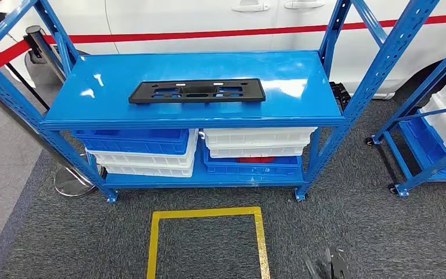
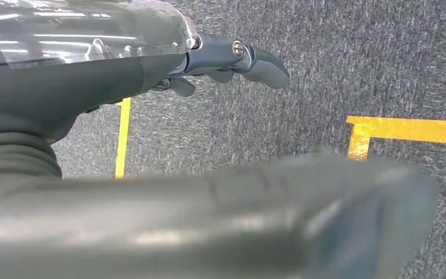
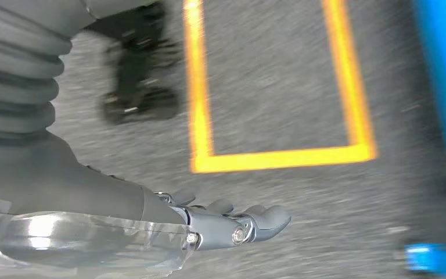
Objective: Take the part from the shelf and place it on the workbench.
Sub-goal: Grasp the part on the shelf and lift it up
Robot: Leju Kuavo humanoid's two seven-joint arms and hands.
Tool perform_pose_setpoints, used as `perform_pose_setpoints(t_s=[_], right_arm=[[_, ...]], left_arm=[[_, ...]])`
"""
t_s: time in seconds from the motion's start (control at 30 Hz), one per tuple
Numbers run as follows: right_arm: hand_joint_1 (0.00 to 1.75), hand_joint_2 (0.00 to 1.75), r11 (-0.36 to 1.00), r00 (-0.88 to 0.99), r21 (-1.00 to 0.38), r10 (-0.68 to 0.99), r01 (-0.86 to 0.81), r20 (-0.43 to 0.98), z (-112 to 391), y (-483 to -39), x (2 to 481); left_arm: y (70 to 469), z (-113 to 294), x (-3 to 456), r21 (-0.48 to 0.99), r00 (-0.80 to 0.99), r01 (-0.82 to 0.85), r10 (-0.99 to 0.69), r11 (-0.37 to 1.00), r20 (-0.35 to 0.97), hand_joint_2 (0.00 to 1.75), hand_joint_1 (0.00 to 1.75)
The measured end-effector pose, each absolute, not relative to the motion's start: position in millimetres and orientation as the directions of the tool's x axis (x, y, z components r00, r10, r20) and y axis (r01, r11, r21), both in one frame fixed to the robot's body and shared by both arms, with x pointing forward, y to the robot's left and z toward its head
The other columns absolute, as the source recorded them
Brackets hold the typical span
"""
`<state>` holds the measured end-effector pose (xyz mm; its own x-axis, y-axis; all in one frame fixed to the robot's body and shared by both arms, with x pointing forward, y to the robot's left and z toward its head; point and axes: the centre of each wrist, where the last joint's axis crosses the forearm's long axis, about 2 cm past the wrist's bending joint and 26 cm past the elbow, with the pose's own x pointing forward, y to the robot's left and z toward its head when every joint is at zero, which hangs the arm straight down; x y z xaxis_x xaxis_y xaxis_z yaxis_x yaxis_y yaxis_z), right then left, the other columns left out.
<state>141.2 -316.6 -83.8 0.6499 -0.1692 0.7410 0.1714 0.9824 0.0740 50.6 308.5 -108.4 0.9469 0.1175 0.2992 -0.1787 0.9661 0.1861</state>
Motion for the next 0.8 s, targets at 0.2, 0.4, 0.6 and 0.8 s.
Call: perform_pose_setpoints(t_s=[0.2, 0.4, 0.6, 0.8], right_arm=[[0.0, 1.75, 0.983, 0.482, 0.125, -0.175, 0.134, 0.858, -64, -316, 178], [0.0, 1.75, 0.989, 0.256, 0.144, -0.15, 0.041, 0.955, -29, -313, 220], [0.0, 1.75, 0.991, 0.012, 0.115, -0.114, -0.065, 0.993, 15, -303, 257], [0.0, 0.87, 0.982, -0.236, 0.064, -0.105, -0.175, 0.966, 66, -286, 284]], left_arm=[[306, -108, 53, 0.19, 0.947, -0.189, 0.127, 0.964, 0.295, 0.0, 0.0], [303, -108, 56, 0.196, 0.947, -0.196, 0.134, 0.961, 0.291, 0.0, 0.0], [301, -108, 58, 0.199, 0.947, -0.202, 0.139, 0.959, 0.288, 0.0, 0.0], [300, -108, 60, 0.207, 0.947, -0.206, 0.141, 0.956, 0.288, 0.0, 0.0]])
